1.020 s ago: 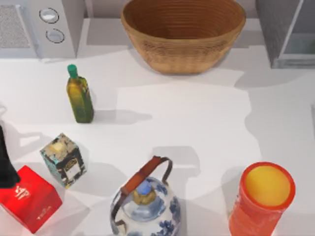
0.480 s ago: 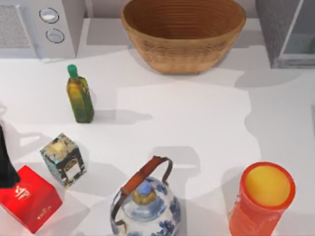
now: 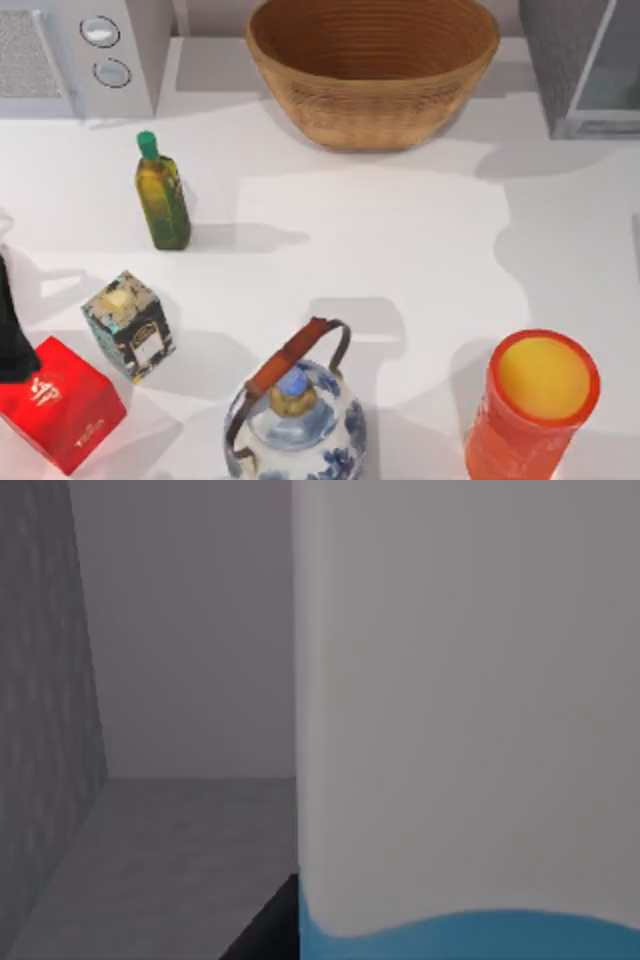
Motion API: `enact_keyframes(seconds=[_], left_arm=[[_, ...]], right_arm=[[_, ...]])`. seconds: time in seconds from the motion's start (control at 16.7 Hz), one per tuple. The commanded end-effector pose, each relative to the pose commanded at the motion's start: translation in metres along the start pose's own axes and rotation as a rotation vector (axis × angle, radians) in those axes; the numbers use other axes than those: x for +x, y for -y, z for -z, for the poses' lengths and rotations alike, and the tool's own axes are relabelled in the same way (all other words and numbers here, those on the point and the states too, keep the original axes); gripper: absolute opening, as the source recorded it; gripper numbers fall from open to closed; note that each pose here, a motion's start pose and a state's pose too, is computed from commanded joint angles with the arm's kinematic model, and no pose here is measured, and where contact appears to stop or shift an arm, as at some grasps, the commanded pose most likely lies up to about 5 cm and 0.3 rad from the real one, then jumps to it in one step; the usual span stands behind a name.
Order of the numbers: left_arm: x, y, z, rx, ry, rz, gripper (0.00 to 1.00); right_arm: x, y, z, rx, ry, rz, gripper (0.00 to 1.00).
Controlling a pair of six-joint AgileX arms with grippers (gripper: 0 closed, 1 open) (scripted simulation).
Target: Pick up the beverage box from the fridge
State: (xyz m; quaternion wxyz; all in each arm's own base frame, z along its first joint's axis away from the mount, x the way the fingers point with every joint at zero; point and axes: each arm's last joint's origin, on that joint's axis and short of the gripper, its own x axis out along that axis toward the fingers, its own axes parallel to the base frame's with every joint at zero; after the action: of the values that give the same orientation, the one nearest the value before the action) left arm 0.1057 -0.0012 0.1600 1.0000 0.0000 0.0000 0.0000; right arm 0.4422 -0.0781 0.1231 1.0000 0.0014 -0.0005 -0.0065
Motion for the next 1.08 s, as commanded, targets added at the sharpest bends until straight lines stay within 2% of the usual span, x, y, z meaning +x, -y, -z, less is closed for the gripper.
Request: enact_keyframes(seconds=[0.36, 0.72, 0.9, 1.08], left_arm=[[0.0, 0.0, 0.0, 0.0, 0.0, 0.0, 1.0], [0.0, 0.0, 0.0, 0.0, 0.0, 0.0, 1.0], [0.0, 0.0, 0.0, 0.0, 0.0, 0.0, 1.0], [0.0, 0.0, 0.0, 0.0, 0.0, 0.0, 1.0]], right_arm=[[0.0, 0.0, -0.042, 0.0, 0.0, 0.0, 0.0], [-0.004, 0.0, -0.046, 0.001, 0.004, -0.001, 0.0], [-0.026, 0.002, -0.051, -0.002, 0.019, -0.001, 0.0], [-0.057, 0.001, -0.041, 0.005, -0.019, 0.0, 0.0]])
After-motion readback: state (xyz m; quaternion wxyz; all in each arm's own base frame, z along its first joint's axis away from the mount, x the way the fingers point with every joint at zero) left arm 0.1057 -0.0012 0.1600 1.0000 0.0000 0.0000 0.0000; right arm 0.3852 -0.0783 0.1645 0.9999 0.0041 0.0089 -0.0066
